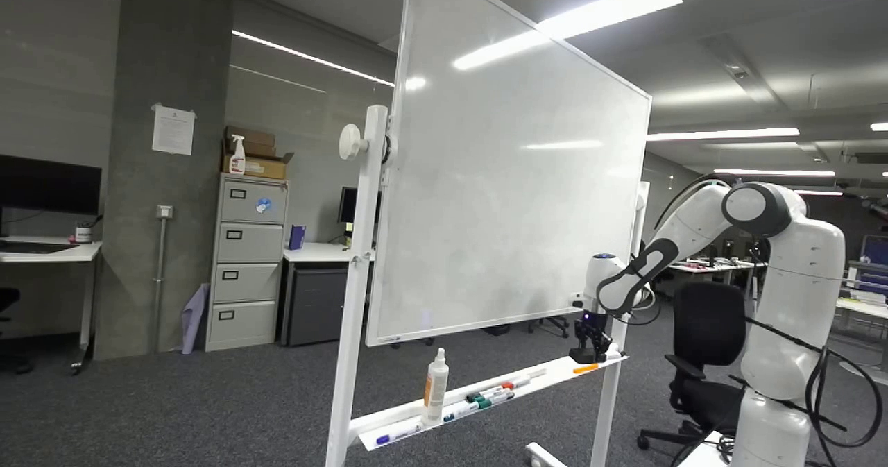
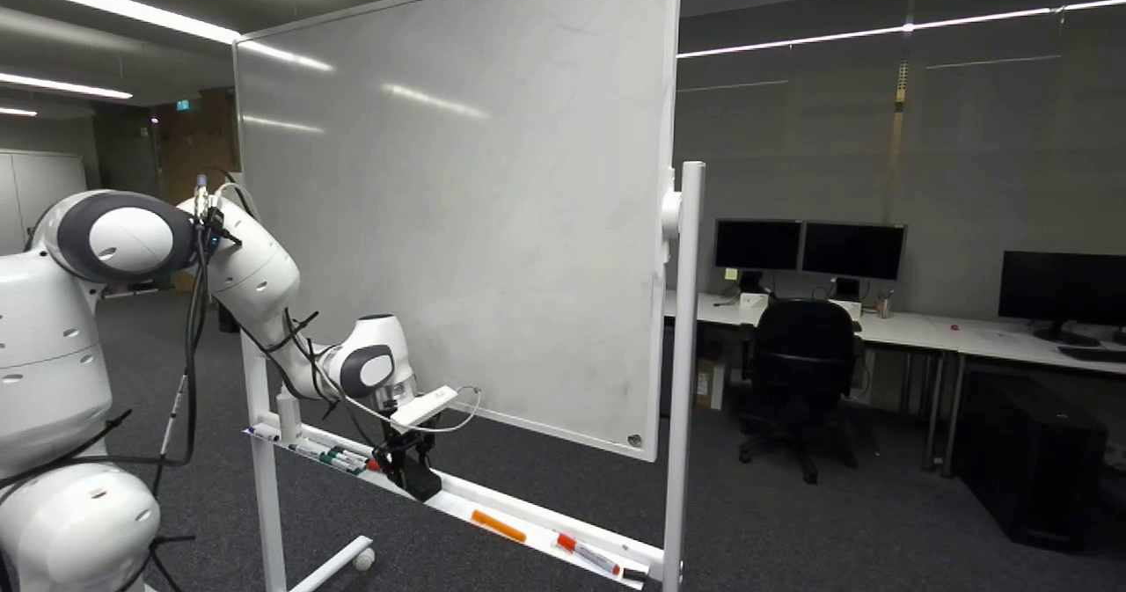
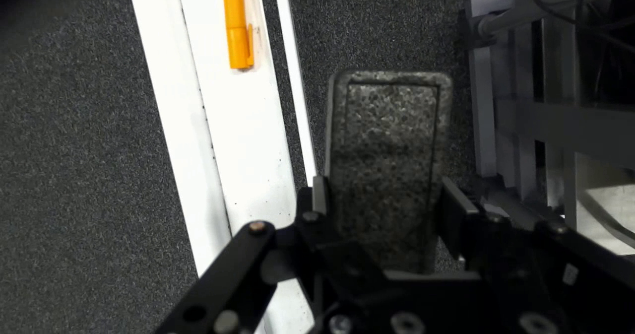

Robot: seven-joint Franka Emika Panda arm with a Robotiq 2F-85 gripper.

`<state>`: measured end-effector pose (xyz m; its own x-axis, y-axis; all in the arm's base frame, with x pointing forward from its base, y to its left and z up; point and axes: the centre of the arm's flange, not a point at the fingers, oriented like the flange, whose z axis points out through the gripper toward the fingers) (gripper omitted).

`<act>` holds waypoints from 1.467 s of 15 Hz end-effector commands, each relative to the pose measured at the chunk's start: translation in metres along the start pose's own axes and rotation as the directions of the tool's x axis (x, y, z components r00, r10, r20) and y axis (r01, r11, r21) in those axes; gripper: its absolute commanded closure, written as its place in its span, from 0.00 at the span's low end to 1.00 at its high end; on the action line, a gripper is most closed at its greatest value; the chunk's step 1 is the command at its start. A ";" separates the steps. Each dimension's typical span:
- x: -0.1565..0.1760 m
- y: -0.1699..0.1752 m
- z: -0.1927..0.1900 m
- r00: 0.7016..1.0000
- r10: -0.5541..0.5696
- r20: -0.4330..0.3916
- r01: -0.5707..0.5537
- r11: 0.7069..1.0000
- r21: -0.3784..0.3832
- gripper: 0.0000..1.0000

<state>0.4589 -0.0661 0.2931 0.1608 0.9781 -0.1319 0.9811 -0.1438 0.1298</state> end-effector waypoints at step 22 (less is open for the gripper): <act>0.040 0.021 0.013 0.998 -0.016 0.058 0.028 0.976 -0.215 0.69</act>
<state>0.4998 -0.0354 0.2689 0.0976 0.9693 -0.2255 0.9632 -0.0349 0.2667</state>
